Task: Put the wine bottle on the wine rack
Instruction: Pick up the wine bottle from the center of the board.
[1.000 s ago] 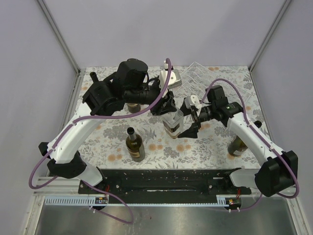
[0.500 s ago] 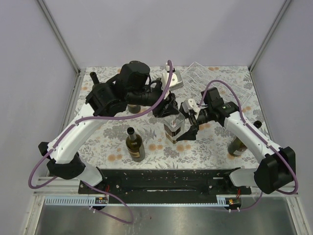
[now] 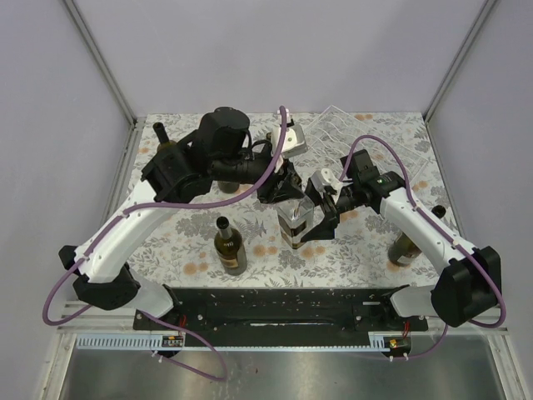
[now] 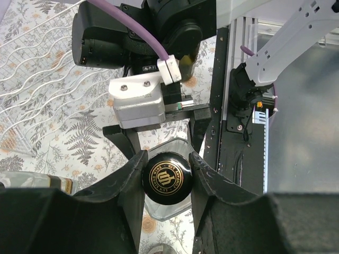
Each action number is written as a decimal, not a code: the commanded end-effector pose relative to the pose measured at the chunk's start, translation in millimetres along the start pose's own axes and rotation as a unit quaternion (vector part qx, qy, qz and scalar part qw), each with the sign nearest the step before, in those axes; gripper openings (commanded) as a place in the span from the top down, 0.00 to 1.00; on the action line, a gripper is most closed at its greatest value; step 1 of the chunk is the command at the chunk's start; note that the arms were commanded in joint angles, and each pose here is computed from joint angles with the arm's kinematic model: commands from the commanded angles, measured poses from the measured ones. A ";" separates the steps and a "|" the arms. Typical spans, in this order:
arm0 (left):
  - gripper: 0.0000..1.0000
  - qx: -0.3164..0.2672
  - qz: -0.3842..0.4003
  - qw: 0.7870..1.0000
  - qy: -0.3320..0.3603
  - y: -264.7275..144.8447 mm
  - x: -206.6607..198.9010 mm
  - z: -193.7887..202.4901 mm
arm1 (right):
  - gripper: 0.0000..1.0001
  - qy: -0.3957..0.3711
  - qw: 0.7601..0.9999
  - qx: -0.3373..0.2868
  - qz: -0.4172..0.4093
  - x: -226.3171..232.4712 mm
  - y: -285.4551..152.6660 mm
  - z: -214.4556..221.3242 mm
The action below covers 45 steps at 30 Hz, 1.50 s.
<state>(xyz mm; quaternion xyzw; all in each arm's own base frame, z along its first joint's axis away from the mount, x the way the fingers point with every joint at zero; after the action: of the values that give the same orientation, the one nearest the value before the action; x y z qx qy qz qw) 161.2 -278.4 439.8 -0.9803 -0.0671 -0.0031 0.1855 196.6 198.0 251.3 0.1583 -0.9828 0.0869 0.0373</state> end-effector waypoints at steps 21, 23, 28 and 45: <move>1.00 -0.032 -0.076 0.988 0.130 -33.6 11.0 39.5 | 1.00 -0.014 0.991 0.115 0.073 -12.0 -28.5 -26.4; 1.00 -0.037 -0.068 0.990 0.121 -31.4 10.6 43.0 | 1.00 -0.014 0.990 0.117 0.076 -11.6 -29.4 -26.1; 1.00 -0.076 -0.053 0.990 0.108 -30.6 8.0 23.0 | 1.00 -0.011 0.995 0.088 0.056 -6.8 -24.1 -21.8; 1.00 -0.145 -0.002 0.983 0.109 -25.4 9.5 -40.9 | 0.41 0.031 0.999 -0.026 -0.030 -7.5 -1.8 -26.0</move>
<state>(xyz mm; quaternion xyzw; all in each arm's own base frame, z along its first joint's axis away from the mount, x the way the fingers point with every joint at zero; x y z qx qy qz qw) 170.3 -266.4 433.8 -0.9872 -0.0480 -0.0422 0.1462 214.4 195.1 258.9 0.1454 -0.9795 0.1285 0.0532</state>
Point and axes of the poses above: each gripper's point midway between its finger pads, its own y axis out along the fingers, its own x axis along the line the jaws close on, z = x × y, the point moved 7 cm from there along -y, back along the fingers, and after that the axes turned 4 degrees about y, right-handed, at the moved point
